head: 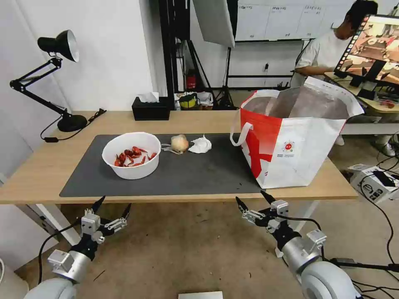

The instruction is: Pick up the trash from the table and place it into the takeout bag.

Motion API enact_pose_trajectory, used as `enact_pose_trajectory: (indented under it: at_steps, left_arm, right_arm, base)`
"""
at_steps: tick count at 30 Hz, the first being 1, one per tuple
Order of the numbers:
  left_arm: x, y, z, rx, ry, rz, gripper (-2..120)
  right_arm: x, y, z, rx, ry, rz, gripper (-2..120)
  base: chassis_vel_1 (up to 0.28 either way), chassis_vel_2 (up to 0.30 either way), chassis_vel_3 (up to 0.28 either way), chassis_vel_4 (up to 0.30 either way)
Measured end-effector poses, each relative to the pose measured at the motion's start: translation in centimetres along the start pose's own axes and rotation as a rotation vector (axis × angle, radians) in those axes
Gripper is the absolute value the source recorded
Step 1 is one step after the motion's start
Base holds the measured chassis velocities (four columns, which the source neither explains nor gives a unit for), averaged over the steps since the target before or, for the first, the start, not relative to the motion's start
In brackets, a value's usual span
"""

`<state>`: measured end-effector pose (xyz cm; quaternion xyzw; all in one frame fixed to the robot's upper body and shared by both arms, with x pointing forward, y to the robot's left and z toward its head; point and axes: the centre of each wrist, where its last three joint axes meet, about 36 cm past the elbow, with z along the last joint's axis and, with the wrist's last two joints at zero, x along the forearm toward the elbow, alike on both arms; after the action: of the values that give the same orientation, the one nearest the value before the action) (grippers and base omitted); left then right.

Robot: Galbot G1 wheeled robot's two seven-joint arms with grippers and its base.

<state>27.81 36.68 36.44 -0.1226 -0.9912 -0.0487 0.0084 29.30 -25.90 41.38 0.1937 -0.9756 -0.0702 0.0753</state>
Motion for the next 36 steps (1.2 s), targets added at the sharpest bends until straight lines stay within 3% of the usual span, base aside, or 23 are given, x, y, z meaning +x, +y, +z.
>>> enact_pose_trajectory:
  at_steps: [20,26,36]
  left_arm:
    - [-0.5,-0.3,0.3,-0.011,-0.015,0.008,100]
    - [-0.3,-0.4,0.1,-0.011,-0.017,0.005,100]
    - [-0.1,-0.4,-0.1,-0.015,-0.02,0.0,100]
  right_arm:
    - [-2.0,0.9,-1.7,-0.003,-0.02,-0.026,100]
    - [-4.9,2.4,-3.6,0.025,-0.012,-0.097,100]
    - [-11.1,4.8,-4.4,0.059,0.043,-0.117,100]
  base:
    - [0.0,0.0,0.0,0.0]
    - [0.0,0.0,0.0,0.0]
    - [0.0,0.0,0.0,0.0]
